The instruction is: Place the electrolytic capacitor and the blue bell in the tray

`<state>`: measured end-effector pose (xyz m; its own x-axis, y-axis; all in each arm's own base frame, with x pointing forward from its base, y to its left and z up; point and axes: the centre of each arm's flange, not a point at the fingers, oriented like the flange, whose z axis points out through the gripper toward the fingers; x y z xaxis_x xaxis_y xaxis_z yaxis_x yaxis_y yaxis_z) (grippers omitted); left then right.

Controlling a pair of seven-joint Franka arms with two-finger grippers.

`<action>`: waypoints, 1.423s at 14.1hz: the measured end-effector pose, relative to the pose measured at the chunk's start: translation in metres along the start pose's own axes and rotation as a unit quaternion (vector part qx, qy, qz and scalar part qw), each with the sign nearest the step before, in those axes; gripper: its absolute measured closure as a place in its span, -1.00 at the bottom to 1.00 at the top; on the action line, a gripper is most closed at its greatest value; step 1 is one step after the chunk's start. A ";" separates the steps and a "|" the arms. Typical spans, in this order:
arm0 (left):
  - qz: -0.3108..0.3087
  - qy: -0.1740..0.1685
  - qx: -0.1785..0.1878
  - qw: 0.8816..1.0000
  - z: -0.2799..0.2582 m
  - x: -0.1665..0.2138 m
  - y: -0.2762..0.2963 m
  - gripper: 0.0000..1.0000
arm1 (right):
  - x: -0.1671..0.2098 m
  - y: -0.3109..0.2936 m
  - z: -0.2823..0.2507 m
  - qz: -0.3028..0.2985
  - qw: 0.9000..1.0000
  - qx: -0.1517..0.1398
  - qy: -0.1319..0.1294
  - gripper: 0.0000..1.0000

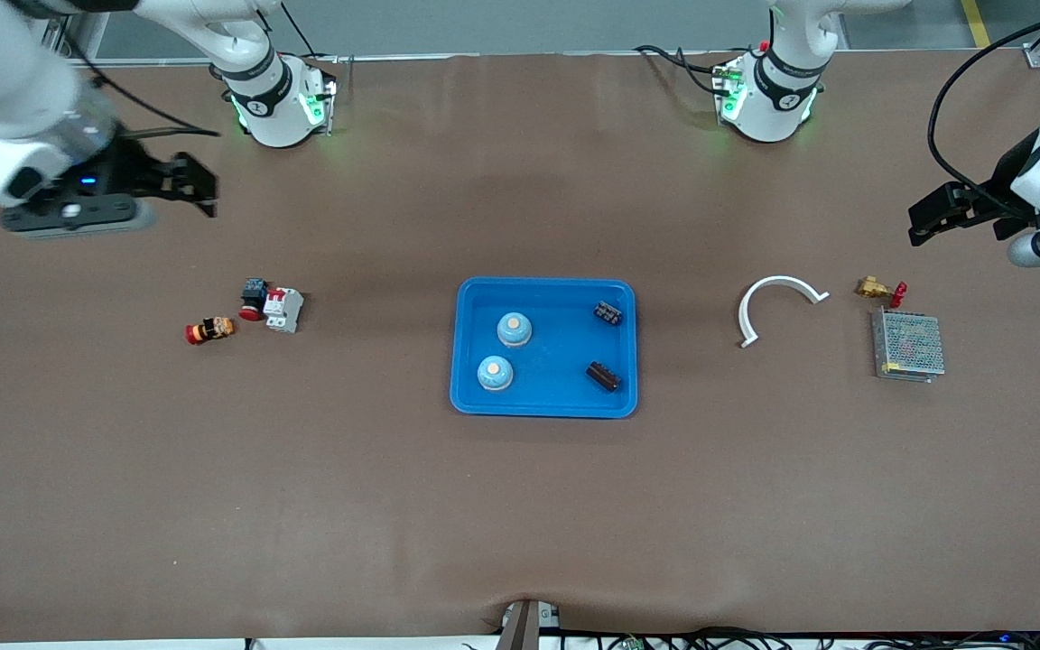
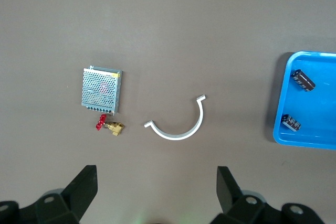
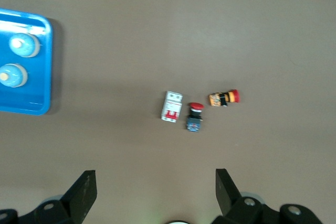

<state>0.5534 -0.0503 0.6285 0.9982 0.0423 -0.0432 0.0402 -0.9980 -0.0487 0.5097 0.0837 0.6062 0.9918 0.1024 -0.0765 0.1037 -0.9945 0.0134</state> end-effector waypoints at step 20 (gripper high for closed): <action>0.000 0.000 0.000 1.000 0.000 0.000 0.000 -1.00 | -0.007 0.105 -0.014 0.039 0.999 0.010 0.021 -1.00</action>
<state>0.5534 -0.0503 0.6288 0.9982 0.0423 -0.0425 0.0402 -0.9980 -0.0486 0.5148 -0.0210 0.6220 0.9991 0.0256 -0.0349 0.0256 -0.9997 -0.0022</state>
